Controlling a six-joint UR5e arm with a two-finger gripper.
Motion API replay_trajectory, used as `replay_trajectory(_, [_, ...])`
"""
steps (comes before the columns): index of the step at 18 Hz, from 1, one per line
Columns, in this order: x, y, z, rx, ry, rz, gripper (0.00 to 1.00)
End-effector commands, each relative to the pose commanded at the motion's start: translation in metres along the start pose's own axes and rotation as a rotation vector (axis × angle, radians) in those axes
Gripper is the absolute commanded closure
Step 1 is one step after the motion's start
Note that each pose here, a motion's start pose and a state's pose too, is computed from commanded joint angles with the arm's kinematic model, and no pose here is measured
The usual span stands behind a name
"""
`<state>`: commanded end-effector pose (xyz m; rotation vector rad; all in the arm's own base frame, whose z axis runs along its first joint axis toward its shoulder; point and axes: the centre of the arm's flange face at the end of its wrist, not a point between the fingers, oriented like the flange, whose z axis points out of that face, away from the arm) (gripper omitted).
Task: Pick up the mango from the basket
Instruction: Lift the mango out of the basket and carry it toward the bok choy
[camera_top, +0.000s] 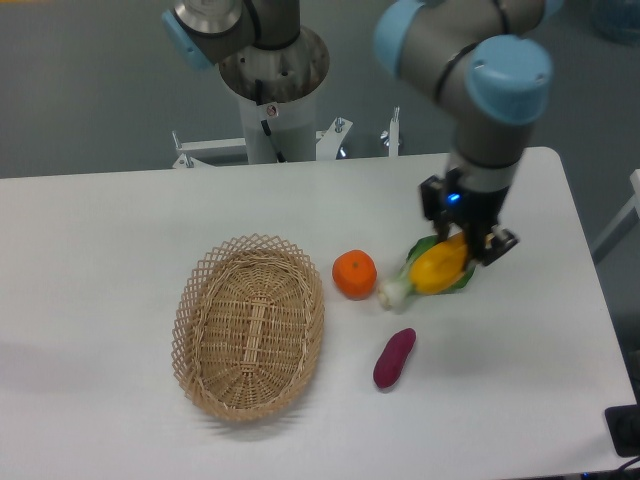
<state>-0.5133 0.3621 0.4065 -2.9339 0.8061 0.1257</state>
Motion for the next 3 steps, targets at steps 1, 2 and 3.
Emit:
replay_trajectory(1, [-0.0011,0.0031,-0.0017,0.006,-0.005,-0.003,0.58])
replay_trajectory(2, [-0.0019,0.0082,-0.0028,0.011,-0.008,-0.012,0.58])
replay_trajectory(3, [-0.0022,0.0116,-0.003,0.015,-0.009,-0.016,0.58])
